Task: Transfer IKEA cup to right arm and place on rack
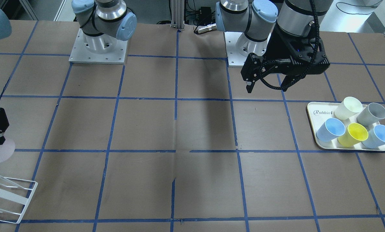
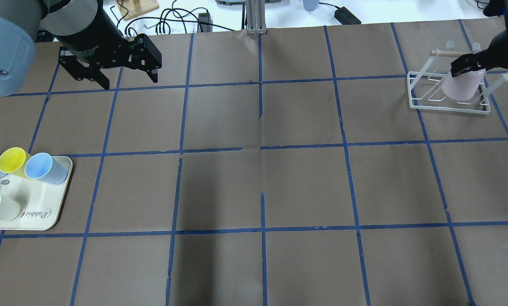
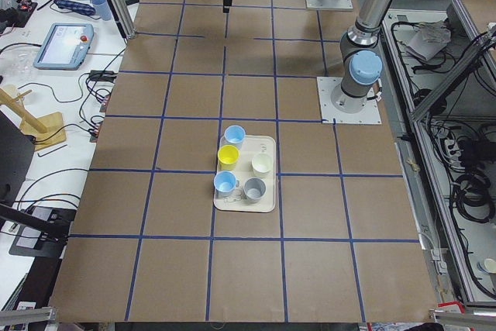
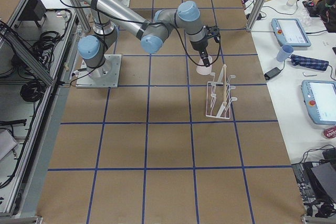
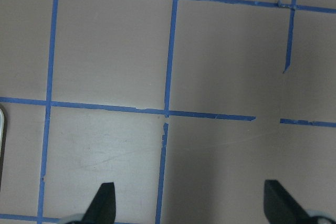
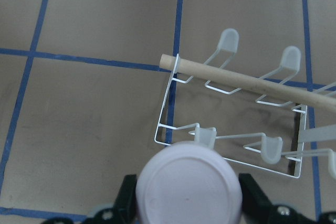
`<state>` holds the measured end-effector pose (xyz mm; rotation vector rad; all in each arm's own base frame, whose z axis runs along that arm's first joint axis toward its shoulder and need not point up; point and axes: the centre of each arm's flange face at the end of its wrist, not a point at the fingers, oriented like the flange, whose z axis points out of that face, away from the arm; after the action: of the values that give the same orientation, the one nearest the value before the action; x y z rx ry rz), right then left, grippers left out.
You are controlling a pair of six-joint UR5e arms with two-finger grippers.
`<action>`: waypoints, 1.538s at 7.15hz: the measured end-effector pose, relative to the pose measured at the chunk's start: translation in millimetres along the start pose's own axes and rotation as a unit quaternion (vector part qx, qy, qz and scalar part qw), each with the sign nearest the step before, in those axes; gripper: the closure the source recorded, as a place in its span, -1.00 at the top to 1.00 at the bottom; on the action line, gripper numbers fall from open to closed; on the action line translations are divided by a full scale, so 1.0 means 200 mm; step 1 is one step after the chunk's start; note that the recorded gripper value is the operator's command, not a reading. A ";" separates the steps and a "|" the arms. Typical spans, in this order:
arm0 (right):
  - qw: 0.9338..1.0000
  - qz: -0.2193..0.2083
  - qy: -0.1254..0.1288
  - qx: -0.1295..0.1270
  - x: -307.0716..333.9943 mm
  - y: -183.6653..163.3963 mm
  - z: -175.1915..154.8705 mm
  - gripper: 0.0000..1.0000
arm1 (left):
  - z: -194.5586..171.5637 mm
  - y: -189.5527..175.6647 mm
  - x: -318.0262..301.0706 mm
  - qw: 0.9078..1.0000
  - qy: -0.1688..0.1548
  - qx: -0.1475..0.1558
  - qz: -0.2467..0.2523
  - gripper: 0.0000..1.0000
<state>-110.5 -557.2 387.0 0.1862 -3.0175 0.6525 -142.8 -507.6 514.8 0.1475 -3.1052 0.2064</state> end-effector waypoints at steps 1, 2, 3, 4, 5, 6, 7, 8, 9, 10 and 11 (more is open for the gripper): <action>1.000 -0.001 -0.002 0.012 0.01 -0.01 0.01 -0.56 | 0.00 0.00 0.00 1.000 -0.001 0.001 0.000 1.00; 1.000 -0.003 -0.001 0.022 0.01 -0.03 0.02 -0.55 | 0.00 0.00 0.00 1.000 -0.001 0.001 0.000 1.00; 1.000 -0.005 0.003 0.030 0.03 -0.04 0.05 -0.55 | 0.00 0.00 0.00 1.000 -0.001 0.001 0.000 1.00; 0.999 -0.005 0.004 0.032 0.04 -0.04 0.08 -0.55 | 0.00 0.00 0.00 1.000 -0.001 0.001 0.001 1.00; 0.999 -0.003 0.003 0.032 0.04 -0.04 0.11 -0.55 | 0.00 0.00 0.00 1.000 -0.001 0.001 0.001 1.00; 1.000 -0.002 0.002 0.030 0.05 -0.04 0.13 -0.55 | 0.00 0.00 0.00 1.000 -0.001 0.002 0.001 1.00; 1.000 0.001 0.001 0.027 0.06 -0.03 0.16 -0.54 | 0.00 0.00 0.00 1.000 -0.001 0.002 0.001 1.00; 1.000 0.006 -0.003 0.025 0.09 -0.02 0.20 -0.52 | 0.00 0.00 0.00 1.000 0.000 0.002 0.001 1.00; 1.000 0.012 -0.012 0.023 0.13 -0.01 0.25 -0.51 | 0.00 0.00 0.00 1.000 0.000 0.003 0.002 1.00; 0.999 0.018 -0.018 0.023 0.16 0.01 0.29 -0.50 | 0.00 0.00 0.00 1.000 0.000 0.003 0.002 1.00; 0.999 0.022 -0.022 0.020 0.18 0.02 0.32 -0.39 | 0.00 0.00 0.00 1.000 0.000 0.003 0.003 1.00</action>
<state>-148.5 -583.5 329.5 0.1393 -3.0602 0.7227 -142.8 -507.1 514.1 0.1380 -3.1049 0.2163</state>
